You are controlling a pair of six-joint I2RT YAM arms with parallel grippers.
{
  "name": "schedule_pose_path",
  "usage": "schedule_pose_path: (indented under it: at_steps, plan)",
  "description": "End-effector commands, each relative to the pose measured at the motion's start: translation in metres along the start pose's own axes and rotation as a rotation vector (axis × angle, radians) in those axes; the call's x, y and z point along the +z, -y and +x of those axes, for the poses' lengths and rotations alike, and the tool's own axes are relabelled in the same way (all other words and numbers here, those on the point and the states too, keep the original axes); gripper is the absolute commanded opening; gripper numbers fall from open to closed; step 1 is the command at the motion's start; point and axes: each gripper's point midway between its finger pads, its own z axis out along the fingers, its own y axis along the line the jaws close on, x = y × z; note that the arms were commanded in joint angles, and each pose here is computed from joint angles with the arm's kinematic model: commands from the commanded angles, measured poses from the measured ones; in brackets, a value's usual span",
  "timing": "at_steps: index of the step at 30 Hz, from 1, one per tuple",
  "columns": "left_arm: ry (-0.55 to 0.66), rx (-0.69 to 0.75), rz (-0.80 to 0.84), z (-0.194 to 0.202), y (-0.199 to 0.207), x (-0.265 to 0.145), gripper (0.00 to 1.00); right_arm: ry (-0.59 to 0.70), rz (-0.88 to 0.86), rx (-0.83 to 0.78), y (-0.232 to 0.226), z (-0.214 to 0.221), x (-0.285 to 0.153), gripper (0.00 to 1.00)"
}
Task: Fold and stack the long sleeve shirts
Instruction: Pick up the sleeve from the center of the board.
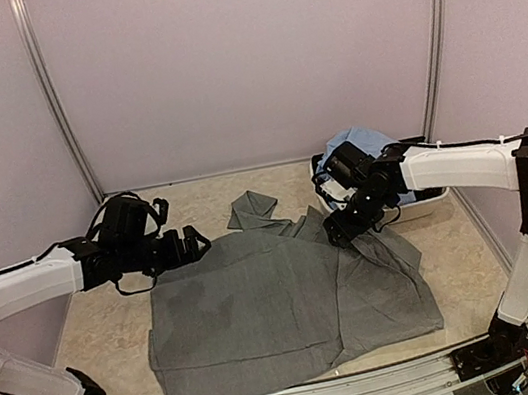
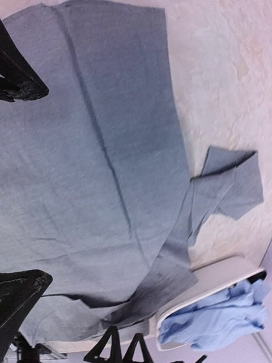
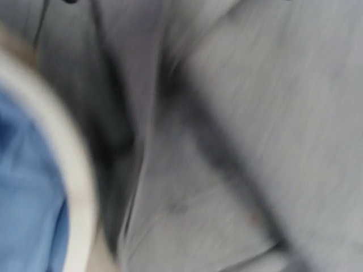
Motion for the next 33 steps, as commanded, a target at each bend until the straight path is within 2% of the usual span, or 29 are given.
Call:
schedule_pose_path:
  at_steps: [1,8,12,14,18,21,25,29,33]
  plan:
    - [0.025,-0.021,-0.087,-0.008,-0.035,0.034,0.99,0.013,0.033,-0.065,0.010,-0.024,0.026,0.71]
    - [-0.135,0.001,-0.195,0.044,-0.070,0.076,0.98,-0.081,0.102,-0.104,0.020,-0.011,0.057,0.49]
    - [-0.155,0.011,-0.258,0.057,-0.086,0.076,0.98,-0.096,0.097,-0.096,0.023,0.002,0.050,0.19]
    - [-0.166,0.010,-0.282,0.062,-0.093,0.075,0.99,-0.102,0.096,-0.087,0.024,0.011,0.042,0.11]
    - [-0.194,-0.005,-0.329,0.074,-0.111,0.072,0.99,-0.062,0.066,-0.073,0.023,0.021,0.014,0.00]
    - [-0.204,-0.029,-0.385,0.078,-0.134,0.067,0.99,-0.028,0.047,-0.074,0.023,0.025,-0.006,0.00]
    - [-0.186,-0.051,-0.395,0.071,-0.144,0.062,0.99,0.023,0.004,-0.084,0.018,0.027,-0.028,0.00]
    - [-0.157,-0.034,-0.321,0.053,-0.123,0.071,0.99,0.110,-0.083,-0.147,0.004,0.024,-0.039,0.00]
    - [-0.110,0.065,-0.246,0.026,-0.081,0.075,0.99,0.238,-0.192,-0.227,-0.015,0.010,-0.061,0.00]
